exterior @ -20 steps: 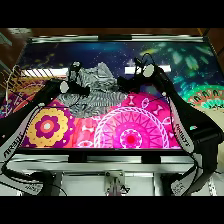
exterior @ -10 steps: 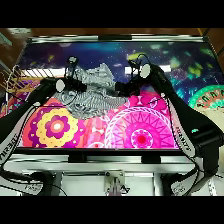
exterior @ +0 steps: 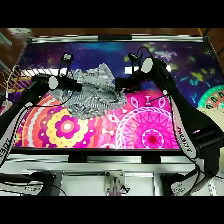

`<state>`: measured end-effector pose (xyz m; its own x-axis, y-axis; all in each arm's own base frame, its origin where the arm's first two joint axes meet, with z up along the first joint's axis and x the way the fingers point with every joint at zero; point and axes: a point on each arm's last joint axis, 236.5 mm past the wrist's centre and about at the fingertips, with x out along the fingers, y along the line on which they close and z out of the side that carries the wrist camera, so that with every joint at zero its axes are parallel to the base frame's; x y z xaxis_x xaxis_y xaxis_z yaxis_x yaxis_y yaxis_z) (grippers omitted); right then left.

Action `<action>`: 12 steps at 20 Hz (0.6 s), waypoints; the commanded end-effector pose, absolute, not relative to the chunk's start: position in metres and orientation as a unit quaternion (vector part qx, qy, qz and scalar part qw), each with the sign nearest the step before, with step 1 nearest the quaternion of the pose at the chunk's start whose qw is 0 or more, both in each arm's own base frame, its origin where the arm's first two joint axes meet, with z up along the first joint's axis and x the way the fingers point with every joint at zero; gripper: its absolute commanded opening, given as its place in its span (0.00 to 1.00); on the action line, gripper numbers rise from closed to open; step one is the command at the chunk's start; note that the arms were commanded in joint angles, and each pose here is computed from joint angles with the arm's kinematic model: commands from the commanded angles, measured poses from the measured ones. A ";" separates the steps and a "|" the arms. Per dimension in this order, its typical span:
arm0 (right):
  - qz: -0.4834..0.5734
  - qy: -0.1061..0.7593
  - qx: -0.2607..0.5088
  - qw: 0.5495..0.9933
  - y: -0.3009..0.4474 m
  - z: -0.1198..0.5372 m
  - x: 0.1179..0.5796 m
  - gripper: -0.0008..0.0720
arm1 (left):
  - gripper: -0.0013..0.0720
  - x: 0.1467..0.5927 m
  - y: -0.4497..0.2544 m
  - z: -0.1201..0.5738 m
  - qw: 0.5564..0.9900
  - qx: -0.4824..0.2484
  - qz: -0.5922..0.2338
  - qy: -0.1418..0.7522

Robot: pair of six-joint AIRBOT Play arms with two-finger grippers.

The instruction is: Fold the shirts.

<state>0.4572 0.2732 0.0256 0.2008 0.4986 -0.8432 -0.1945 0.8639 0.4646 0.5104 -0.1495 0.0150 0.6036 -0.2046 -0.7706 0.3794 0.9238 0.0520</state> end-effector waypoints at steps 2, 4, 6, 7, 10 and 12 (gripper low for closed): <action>0.221 0.609 0.110 0.753 0.280 0.011 0.449 0.75 | 0.10 0.508 -0.150 0.015 0.888 0.106 -0.165 0.417; 0.221 0.625 0.105 0.741 0.286 -0.008 0.444 0.75 | 0.10 0.508 -0.150 0.015 0.888 0.106 -0.165 0.417; 0.219 0.629 0.103 0.739 0.290 -0.026 0.448 0.75 | 0.10 0.508 -0.150 0.016 0.888 0.106 -0.166 0.416; 0.217 0.625 0.106 0.742 0.292 -0.034 0.453 0.75 | 0.10 0.508 -0.150 0.017 0.888 0.106 -0.166 0.415; 0.216 0.616 0.127 0.747 0.301 -0.049 0.465 0.49 | 0.10 0.508 -0.150 0.019 0.889 0.106 -0.166 0.414; 0.215 0.611 0.124 0.752 0.301 -0.049 0.468 0.12 | 0.10 0.508 -0.150 0.020 0.889 0.106 -0.166 0.413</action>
<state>0.4599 0.2966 -0.0420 0.1375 0.4673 -0.8733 -0.1738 0.8794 0.4432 0.5083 -0.1500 0.0180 0.6022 -0.2064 -0.7712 0.3812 0.9231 0.0506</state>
